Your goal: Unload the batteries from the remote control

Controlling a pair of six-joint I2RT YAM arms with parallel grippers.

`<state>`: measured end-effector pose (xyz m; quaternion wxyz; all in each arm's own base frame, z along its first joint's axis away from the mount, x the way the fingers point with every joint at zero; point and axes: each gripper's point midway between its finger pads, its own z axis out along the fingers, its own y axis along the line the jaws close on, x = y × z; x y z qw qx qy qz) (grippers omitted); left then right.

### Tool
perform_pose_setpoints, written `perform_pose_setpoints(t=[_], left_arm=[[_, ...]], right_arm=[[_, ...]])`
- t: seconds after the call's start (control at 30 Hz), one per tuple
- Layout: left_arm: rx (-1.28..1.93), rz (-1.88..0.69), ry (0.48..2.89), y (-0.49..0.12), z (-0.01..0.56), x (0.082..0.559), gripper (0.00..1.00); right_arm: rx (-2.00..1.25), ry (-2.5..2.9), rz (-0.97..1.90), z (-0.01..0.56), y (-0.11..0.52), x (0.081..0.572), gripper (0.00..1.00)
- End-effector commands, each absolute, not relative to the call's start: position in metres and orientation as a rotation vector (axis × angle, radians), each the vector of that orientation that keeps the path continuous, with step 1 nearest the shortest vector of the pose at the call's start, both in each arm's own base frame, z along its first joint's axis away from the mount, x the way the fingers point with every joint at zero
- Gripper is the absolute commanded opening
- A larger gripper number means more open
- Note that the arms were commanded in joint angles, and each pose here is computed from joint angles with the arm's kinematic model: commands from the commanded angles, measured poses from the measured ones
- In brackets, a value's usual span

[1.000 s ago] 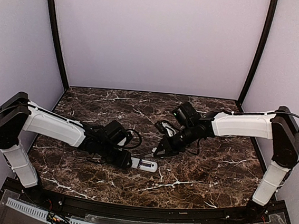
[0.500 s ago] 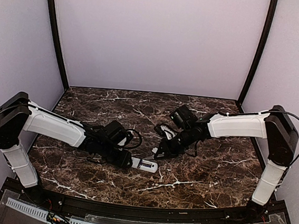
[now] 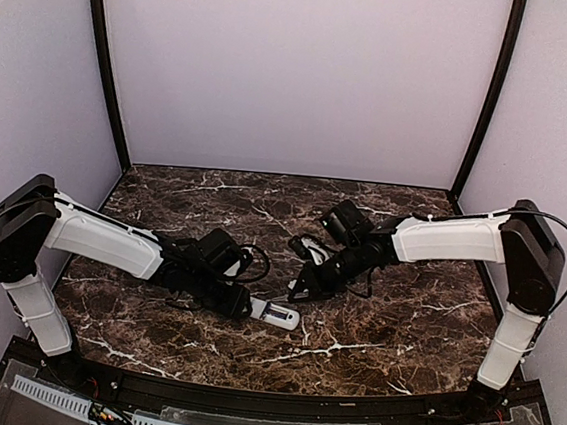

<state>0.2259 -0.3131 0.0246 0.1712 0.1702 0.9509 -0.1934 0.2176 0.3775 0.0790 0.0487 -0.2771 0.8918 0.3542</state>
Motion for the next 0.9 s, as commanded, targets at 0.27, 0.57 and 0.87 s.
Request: perform_pose_setpoints(t=[0.27,0.57,0.87], left_arm=[[0.525,-0.547,2.745,-0.314,0.011,0.213,0.49],[0.522,-0.552,2.745,-0.314,0.011,0.213,0.49],[0.525,-0.553,2.746,-0.312,0.014,0.211,0.49]], right_arm=[[-0.94,2.69,1.133,0.093,0.385,0.193,0.0],[-0.948,2.687,1.156,0.098,0.384,0.185,0.0],[-0.932,2.671,1.102,0.109,0.377,0.188,0.0]])
